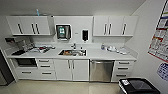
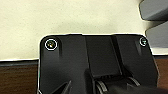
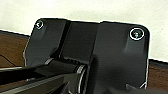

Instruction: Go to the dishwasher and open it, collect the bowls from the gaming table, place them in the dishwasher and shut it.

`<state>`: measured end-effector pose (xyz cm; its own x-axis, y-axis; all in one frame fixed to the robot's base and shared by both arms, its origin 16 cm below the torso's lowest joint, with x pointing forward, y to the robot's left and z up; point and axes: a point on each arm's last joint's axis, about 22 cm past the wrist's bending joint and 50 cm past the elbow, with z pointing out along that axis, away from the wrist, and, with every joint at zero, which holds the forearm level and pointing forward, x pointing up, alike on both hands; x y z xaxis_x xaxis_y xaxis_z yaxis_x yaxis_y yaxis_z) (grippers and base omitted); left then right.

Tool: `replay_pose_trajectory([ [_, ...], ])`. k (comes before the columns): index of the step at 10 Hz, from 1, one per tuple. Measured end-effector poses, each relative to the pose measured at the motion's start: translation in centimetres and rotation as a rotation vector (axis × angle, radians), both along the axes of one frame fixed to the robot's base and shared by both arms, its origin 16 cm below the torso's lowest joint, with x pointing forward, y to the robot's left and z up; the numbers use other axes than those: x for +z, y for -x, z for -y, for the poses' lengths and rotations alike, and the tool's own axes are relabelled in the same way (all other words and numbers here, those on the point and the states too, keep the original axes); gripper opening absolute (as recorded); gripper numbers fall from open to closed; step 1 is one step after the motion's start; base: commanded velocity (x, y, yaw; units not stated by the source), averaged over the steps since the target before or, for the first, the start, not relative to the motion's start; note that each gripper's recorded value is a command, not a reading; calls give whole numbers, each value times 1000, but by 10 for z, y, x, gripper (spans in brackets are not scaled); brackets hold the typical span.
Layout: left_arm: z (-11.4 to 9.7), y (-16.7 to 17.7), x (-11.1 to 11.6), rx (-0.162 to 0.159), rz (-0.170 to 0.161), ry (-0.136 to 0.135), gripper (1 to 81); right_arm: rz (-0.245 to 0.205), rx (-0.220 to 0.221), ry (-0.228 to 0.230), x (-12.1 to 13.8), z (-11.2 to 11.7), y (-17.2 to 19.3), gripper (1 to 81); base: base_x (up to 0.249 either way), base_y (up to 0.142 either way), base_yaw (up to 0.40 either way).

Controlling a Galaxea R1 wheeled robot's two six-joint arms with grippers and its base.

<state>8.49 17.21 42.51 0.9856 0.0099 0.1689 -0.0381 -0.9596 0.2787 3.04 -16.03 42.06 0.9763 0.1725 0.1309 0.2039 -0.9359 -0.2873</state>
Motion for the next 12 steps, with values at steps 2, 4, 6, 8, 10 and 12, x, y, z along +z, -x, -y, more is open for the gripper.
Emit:
replay_pose_trajectory([
  [2,10,2,1,-2,-3,14,811,0,-1,12,-1,9,1,811,146,0,0],
  [4,8,0,1,-1,1,11,811,0,-1,9,-1,7,1,811,146,0,0],
  [6,1,0,0,0,0,1,811,3,-1,4,0,4,-1,811,146,0,0],
  [8,3,0,0,-1,0,4,811,3,-1,8,-1,6,-1,811,146,0,0],
  [10,4,1,0,-1,-1,5,811,3,-1,8,-1,7,-1,811,146,0,0],
  [12,5,0,0,-1,-1,6,811,2,-2,8,-1,7,-1,811,146,0,0],
])
